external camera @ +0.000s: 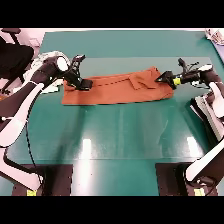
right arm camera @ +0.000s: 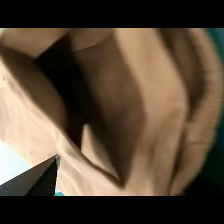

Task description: Fold the shirts.

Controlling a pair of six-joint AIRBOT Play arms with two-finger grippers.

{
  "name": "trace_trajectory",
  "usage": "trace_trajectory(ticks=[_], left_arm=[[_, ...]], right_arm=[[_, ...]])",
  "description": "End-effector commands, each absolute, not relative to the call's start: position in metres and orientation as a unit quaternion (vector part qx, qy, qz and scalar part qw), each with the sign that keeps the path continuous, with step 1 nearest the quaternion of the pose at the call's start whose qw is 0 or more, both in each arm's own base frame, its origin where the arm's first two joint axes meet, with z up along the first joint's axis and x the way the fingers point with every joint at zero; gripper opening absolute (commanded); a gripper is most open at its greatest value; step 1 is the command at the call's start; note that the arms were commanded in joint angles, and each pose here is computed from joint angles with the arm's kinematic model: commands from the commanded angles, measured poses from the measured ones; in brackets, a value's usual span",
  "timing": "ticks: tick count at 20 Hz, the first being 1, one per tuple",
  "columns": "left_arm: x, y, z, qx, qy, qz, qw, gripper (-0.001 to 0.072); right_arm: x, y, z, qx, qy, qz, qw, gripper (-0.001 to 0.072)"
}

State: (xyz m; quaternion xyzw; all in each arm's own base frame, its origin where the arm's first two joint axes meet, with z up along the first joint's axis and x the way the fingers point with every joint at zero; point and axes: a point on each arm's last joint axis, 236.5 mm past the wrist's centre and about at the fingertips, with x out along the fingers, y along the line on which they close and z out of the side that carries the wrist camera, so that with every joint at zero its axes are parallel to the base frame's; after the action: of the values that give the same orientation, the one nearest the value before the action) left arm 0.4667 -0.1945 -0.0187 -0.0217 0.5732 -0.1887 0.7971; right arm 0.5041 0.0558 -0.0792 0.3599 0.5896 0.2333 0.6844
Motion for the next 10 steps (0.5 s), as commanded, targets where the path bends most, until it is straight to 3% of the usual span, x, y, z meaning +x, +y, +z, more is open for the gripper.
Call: trace_trajectory(ticks=[1, 2, 4, 5, 10], left_arm=[[0.473, -0.199, -0.022, -0.021, 0.564, -0.189, 0.804, 0.0123], [0.475, -0.199, -0.021, -0.022, 0.561, -0.188, 0.806, 0.0123], [0.482, -0.2, -0.019, -0.028, 0.549, -0.185, 0.814, 0.0064], [0.485, -0.201, -0.019, -0.03, 0.544, -0.184, 0.818, 0.0059], [0.48, -0.215, -0.042, -0.068, 0.568, -0.191, 0.798, 0.0058]], right_arm=[[0.508, 0.087, -0.081, 0.346, 0.586, 0.257, 0.687, 0.0487], [0.504, 0.094, -0.078, 0.341, 0.591, 0.267, 0.68, 0.0301], [0.491, 0.109, -0.058, 0.328, 0.608, 0.305, 0.656, 0.005], [0.485, 0.114, -0.044, 0.321, 0.613, 0.319, 0.647, 0.002], [0.472, 0.161, 0.051, 0.304, 0.596, 0.332, 0.665, 0.0018]])
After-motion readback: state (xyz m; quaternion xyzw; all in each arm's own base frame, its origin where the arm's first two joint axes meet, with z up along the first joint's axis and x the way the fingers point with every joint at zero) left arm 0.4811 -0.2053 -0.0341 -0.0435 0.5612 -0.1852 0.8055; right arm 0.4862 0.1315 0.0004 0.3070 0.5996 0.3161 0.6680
